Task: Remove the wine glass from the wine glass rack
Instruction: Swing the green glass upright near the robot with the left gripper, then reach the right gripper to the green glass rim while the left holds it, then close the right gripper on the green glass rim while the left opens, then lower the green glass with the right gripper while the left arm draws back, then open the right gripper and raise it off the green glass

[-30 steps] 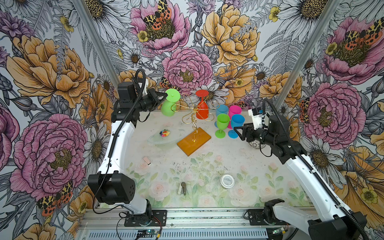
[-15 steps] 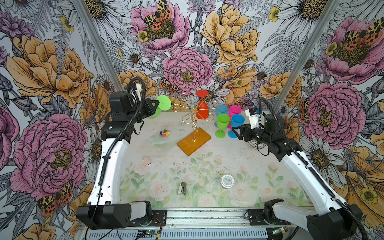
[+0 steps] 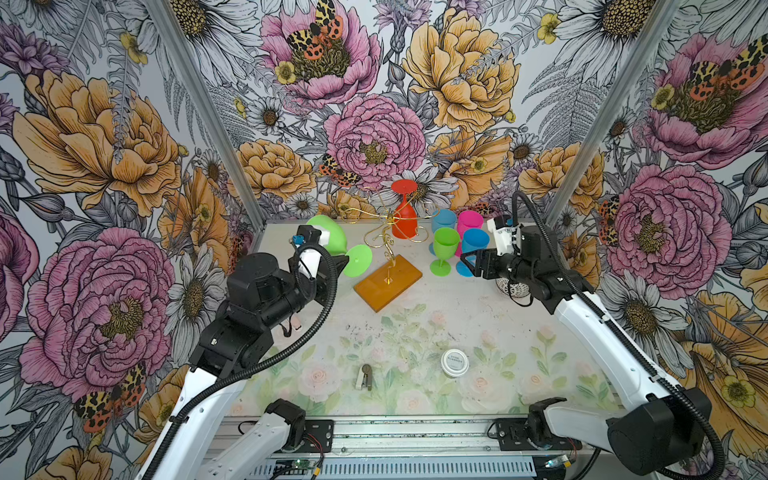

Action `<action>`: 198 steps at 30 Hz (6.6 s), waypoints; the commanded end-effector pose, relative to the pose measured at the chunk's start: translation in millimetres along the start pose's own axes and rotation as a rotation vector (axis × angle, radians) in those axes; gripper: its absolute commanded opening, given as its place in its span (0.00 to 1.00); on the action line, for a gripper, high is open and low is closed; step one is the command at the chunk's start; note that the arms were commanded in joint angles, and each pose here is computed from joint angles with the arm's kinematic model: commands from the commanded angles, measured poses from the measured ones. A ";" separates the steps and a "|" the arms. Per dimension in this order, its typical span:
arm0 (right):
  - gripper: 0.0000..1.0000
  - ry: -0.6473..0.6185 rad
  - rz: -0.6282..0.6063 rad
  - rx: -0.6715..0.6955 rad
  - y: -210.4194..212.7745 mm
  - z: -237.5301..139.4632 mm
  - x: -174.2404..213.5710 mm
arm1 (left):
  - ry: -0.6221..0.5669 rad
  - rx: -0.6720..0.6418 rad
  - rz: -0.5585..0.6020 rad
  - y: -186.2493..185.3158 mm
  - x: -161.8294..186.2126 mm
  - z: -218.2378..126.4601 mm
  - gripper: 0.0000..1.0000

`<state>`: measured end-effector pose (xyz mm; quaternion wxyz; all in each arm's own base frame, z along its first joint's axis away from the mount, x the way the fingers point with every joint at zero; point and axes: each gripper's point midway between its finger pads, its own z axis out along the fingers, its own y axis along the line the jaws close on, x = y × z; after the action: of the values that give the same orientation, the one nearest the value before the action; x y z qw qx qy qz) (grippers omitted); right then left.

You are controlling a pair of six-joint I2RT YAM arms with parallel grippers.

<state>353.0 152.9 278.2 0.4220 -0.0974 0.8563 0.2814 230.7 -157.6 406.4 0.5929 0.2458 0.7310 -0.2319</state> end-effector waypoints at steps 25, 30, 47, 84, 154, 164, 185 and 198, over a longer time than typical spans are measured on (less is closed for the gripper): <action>0.69 0.177 0.160 -0.073 16.4 1.8 22.2 | 0.018 0.414 0.565 -130.1 94.8 -15.9 0.00; 0.69 0.172 0.172 -0.138 32.8 -4.9 10.6 | 0.082 0.448 0.729 -147.3 124.8 -1.7 0.00; 0.66 0.393 0.113 -0.265 95.6 -10.4 17.0 | 0.067 0.287 1.288 -135.7 173.3 32.5 0.00; 0.45 0.546 0.115 -0.454 123.2 15.8 39.2 | 0.142 0.086 1.611 -111.8 191.3 60.7 0.00; 0.00 0.196 -0.141 0.368 -25.9 28.7 -14.3 | 0.088 -0.120 0.453 -63.0 105.9 80.9 0.88; 0.00 0.194 -0.145 0.473 -54.7 52.9 -8.8 | 0.105 -0.118 0.256 -31.9 105.3 74.7 0.89; 0.00 0.221 -0.109 0.499 -75.4 90.8 11.7 | 0.049 -0.243 0.029 29.2 103.1 52.3 0.95; 0.00 0.257 -0.110 0.519 -85.0 104.0 25.0 | 0.042 -0.274 0.017 38.7 101.7 47.9 0.95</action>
<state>434.9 146.8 178.8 0.3300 -0.0782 0.9405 0.0224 275.2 -151.0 296.6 0.6066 0.1772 0.7668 -0.1123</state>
